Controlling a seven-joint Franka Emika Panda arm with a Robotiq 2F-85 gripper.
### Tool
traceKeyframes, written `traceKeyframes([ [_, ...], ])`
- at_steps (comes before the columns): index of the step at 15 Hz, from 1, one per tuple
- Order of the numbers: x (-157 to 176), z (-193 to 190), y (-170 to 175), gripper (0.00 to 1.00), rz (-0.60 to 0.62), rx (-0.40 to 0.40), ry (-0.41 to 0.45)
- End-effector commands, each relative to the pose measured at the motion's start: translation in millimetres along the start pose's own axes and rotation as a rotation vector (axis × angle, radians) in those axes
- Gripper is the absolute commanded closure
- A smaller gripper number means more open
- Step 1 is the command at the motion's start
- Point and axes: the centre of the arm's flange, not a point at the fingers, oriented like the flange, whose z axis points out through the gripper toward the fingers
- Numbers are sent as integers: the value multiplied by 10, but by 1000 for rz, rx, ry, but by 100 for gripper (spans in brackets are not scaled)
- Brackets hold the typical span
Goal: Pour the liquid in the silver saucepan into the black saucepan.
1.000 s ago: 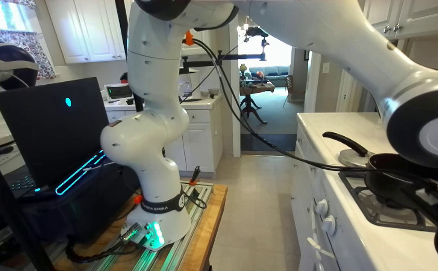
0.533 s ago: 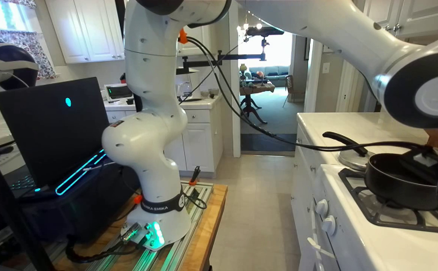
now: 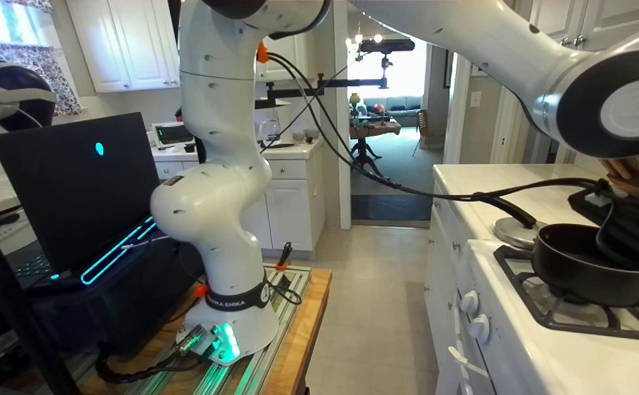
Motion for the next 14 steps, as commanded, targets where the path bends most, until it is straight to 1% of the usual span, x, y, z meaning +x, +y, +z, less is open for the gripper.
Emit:
traceKeyframes([
  [1, -20, -181, -153, 0, 23, -28, -19],
  [6, 5, -347, -307, 0, 18, -56, 0],
  [14, 12, -479, -510, 0, -4, -48, 12],
])
